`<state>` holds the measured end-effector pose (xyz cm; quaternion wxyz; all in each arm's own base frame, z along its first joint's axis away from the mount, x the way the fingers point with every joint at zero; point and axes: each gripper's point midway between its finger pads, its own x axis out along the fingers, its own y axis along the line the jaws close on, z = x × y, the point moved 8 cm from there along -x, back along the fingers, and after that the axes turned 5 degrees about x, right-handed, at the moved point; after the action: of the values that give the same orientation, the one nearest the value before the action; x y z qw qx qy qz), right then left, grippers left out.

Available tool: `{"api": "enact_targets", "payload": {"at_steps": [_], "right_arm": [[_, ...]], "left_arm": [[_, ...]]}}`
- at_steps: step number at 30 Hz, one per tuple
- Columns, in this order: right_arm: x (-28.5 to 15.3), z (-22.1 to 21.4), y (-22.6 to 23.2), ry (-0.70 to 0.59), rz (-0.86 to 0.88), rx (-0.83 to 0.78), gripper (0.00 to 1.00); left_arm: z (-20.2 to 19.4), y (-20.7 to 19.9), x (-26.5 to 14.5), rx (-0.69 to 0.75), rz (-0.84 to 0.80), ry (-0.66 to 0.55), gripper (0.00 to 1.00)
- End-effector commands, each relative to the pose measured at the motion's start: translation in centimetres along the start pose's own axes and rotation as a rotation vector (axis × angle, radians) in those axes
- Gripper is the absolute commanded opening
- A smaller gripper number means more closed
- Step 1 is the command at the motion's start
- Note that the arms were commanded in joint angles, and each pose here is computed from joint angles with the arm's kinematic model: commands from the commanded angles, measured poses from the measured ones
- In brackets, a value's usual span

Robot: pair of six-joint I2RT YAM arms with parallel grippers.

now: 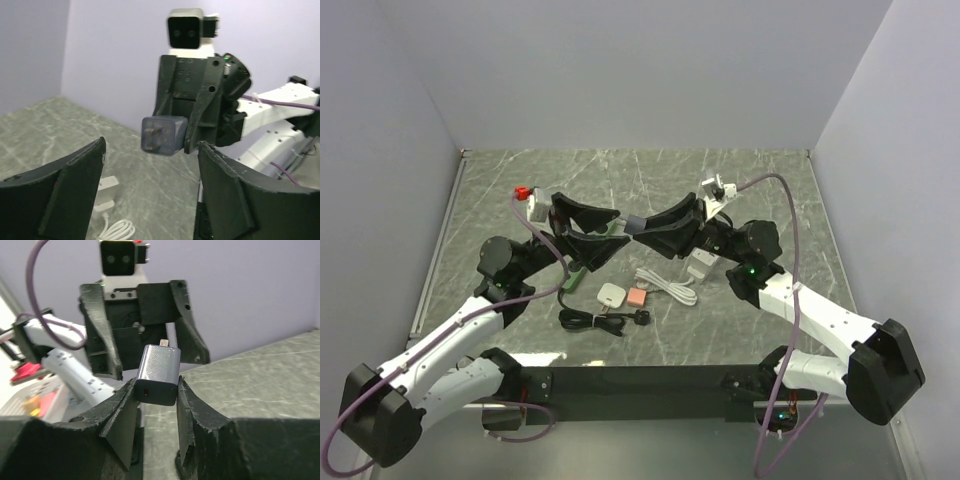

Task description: Insert the plug

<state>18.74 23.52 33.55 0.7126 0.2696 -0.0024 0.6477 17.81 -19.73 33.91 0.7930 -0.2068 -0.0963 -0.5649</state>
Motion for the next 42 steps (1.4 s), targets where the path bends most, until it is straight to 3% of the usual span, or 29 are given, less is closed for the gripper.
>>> {"api": "enact_targets", "payload": {"at_steps": [1,4,6,9,12,16,21,28,35,42], "right_arm": [[-0.6,1.3,-0.3,-0.064,-0.074,-0.089,0.02],[-1.0,1.4,-1.4,-0.056,-0.176,-0.103,0.01],[-1.2,1.5,-2.3,-0.035,-0.263,-0.095,0.01],[-1.4,1.7,-3.3,-0.032,-0.353,-0.112,0.01],[-1.3,1.8,-3.8,-0.026,-0.386,-0.119,0.01],[-1.3,1.8,-4.0,-0.022,-0.387,-0.117,0.00],[-1.6,1.8,-4.0,-0.019,-0.393,-0.129,0.00],[-1.8,1.8,-4.1,-0.014,-0.390,-0.128,0.00],[-2.4,2.1,-4.0,-0.026,-0.388,-0.133,0.01],[-2.7,2.3,-3.7,-0.033,-0.385,-0.140,0.00]], "left_arm": [[0.7,0.8,-0.5,0.060,0.108,-0.018,0.82],[-0.1,1.9,-2.0,0.083,0.223,-0.015,0.84],[-0.9,3.9,-3.3,0.113,0.430,-0.034,0.82],[-4.2,8.2,-6.1,0.106,0.827,0.056,0.71],[-7.7,10.9,-8.0,0.107,1.044,0.197,0.79],[-10.2,12.7,-9.1,0.116,1.184,0.303,0.81],[-11.8,14.2,-9.8,0.168,1.299,0.439,0.83],[-14.7,14.9,-8.6,0.138,1.240,0.627,0.86],[-15.9,15.9,-7.5,0.133,1.258,0.734,0.88],[-18.1,17.0,-7.5,0.103,1.290,0.874,0.96]]}}
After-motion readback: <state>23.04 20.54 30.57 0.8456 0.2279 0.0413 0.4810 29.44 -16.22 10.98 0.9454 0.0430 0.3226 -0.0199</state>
